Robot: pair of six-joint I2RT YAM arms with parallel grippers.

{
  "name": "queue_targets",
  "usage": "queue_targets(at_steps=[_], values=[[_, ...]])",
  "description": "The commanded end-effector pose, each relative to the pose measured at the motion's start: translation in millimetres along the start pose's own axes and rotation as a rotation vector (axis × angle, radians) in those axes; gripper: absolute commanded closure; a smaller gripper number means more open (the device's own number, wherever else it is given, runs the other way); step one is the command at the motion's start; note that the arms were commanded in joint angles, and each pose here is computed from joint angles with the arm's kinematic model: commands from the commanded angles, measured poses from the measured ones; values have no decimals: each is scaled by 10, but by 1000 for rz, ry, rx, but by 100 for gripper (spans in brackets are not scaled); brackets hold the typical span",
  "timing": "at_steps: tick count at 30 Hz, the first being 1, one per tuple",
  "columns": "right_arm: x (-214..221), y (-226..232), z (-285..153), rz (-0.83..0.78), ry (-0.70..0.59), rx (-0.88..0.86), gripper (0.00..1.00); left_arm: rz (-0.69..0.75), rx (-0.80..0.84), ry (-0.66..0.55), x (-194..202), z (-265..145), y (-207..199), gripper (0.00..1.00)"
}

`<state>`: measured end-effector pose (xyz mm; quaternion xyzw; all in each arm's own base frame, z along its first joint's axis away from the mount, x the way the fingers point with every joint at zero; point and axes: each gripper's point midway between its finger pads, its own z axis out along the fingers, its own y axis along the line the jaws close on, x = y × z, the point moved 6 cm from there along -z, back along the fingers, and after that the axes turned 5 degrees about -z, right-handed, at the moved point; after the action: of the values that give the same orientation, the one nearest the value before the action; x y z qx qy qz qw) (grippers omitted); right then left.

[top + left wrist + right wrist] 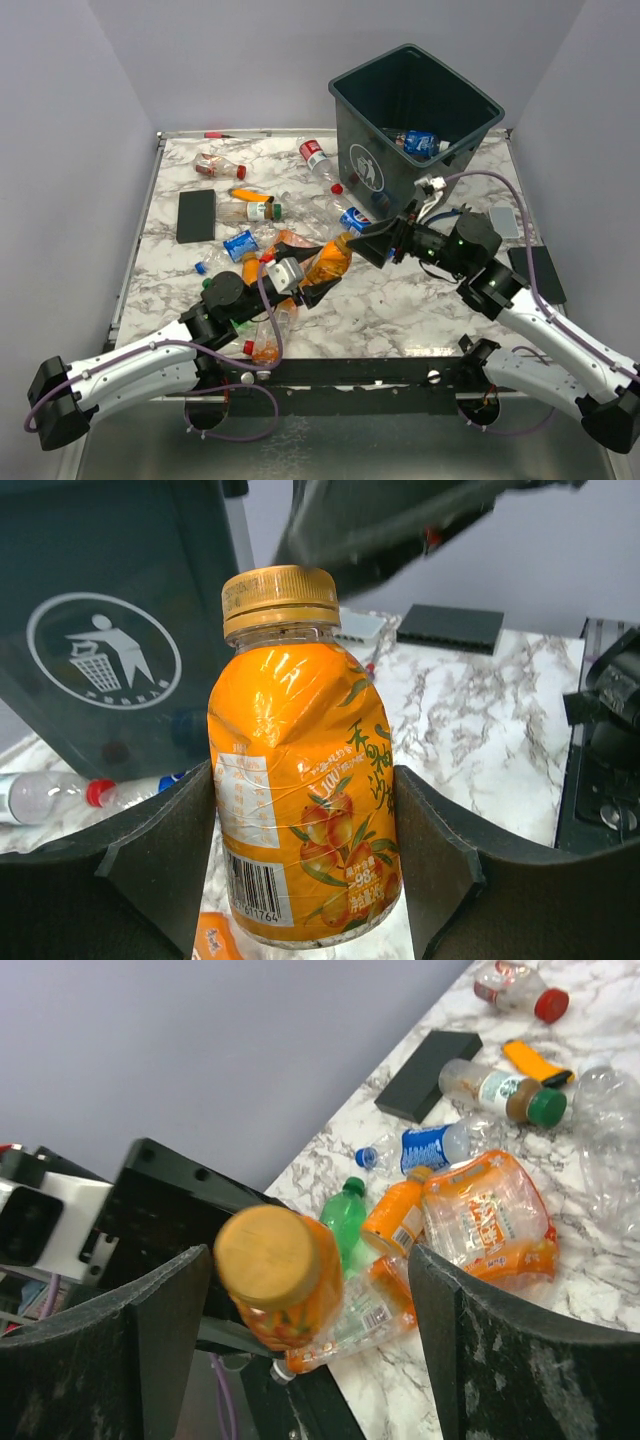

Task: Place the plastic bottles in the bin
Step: Place the plastic bottle in the trash bin.

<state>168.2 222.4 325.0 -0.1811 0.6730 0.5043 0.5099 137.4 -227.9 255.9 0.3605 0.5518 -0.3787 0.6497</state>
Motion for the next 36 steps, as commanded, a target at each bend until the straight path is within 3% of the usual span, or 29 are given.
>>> queue_targets(at_steps=[1, 7, 13, 18, 20, 22, 23, 26, 31, 36], values=[[-56, 109, 107, 8, -2, -76, 18, 26, -53, -106, -179, -49, 63, 50], [94, 144, 265, 44, 39, -122, 24, 28, -77, -93, -136, -33, 93, 50], [197, 137, 353, 75, 49, -123, 39, 8, -71, -93, -119, -8, 80, 50], [193, 114, 336, 85, 11, -107, 71, -10, -70, -87, -108, 9, 74, 47], [168, 121, 304, 77, -7, -103, 84, -18, -72, -86, -106, 12, 74, 32], [122, 136, 263, 60, -26, -96, 98, -31, -85, -85, -115, 8, 85, 7], [85, 151, 241, 46, -35, -91, 99, -37, -93, -89, -130, 5, 93, 2], [-143, 242, 144, -31, -69, -70, 99, -52, -154, -100, -168, -19, 158, 1], [-989, 516, -124, -272, -188, 54, 100, -58, -286, -139, -263, -111, 305, 1], [-1866, 304, -359, -398, -388, 548, 100, -65, -437, -166, -327, -216, 469, 1]])
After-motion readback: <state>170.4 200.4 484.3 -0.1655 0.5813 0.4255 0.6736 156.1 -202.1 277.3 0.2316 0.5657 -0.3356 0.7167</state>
